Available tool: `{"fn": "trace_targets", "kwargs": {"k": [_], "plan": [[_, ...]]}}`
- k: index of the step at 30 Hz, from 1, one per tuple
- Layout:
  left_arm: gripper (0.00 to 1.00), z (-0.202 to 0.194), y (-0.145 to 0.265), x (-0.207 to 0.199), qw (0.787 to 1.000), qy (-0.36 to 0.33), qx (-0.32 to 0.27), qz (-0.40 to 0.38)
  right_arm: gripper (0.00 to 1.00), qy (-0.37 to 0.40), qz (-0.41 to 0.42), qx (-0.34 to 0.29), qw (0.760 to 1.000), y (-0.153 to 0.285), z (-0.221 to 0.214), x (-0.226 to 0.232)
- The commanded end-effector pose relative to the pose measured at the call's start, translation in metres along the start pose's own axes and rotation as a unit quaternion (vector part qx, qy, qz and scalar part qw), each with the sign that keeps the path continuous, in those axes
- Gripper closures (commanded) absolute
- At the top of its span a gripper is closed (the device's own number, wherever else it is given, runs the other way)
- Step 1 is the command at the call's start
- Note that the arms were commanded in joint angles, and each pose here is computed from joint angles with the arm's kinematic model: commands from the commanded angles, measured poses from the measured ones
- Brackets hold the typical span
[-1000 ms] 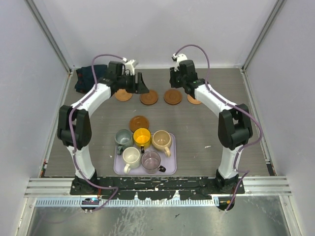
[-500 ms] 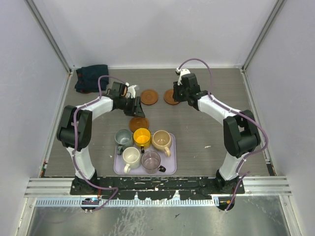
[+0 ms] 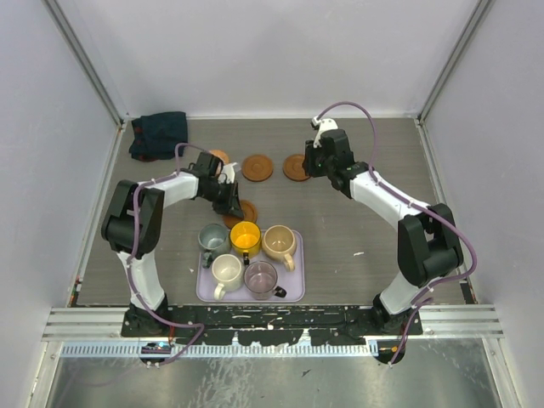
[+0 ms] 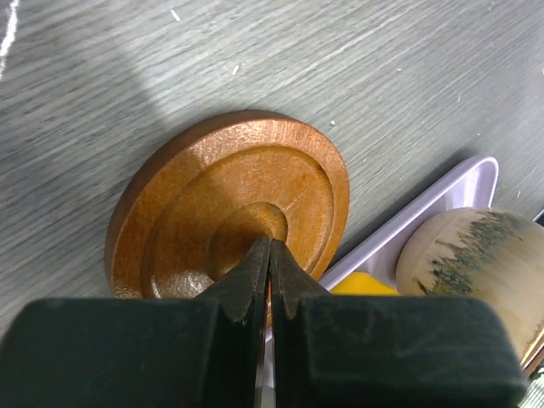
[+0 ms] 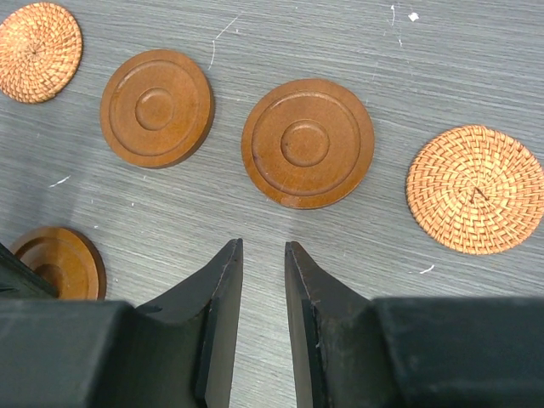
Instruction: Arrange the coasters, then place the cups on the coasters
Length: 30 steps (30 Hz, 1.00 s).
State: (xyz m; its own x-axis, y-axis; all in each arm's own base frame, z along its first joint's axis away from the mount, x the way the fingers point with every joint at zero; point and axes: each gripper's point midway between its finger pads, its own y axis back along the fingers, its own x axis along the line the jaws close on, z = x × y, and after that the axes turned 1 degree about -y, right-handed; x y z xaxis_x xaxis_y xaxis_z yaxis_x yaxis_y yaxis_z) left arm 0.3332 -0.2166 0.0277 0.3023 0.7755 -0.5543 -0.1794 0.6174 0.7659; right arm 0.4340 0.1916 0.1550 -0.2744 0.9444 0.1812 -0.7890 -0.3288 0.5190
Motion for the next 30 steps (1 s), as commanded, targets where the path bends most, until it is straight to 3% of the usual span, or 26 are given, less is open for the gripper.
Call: {"fn": "trace_targets", "kwargs": {"k": [1, 24, 30], "plan": [[0.96, 0.006, -0.001, 0.014, 1.000, 0.000, 0.006, 0.030, 0.67, -0.006, 0.000, -0.048, 0.999, 0.014, 0.030, 0.005], [0.92, 0.082, 0.073, 0.152, 0.976, 0.123, -0.084, 0.158, 0.67, 0.006, -0.039, -0.009, 0.999, -0.009, 0.011, -0.011], [0.91, 0.081, 0.096, 0.186, 0.967, 0.141, -0.078, 0.198, 0.67, 0.010, -0.056, -0.001, 0.998, -0.014, 0.007, -0.018]]}}
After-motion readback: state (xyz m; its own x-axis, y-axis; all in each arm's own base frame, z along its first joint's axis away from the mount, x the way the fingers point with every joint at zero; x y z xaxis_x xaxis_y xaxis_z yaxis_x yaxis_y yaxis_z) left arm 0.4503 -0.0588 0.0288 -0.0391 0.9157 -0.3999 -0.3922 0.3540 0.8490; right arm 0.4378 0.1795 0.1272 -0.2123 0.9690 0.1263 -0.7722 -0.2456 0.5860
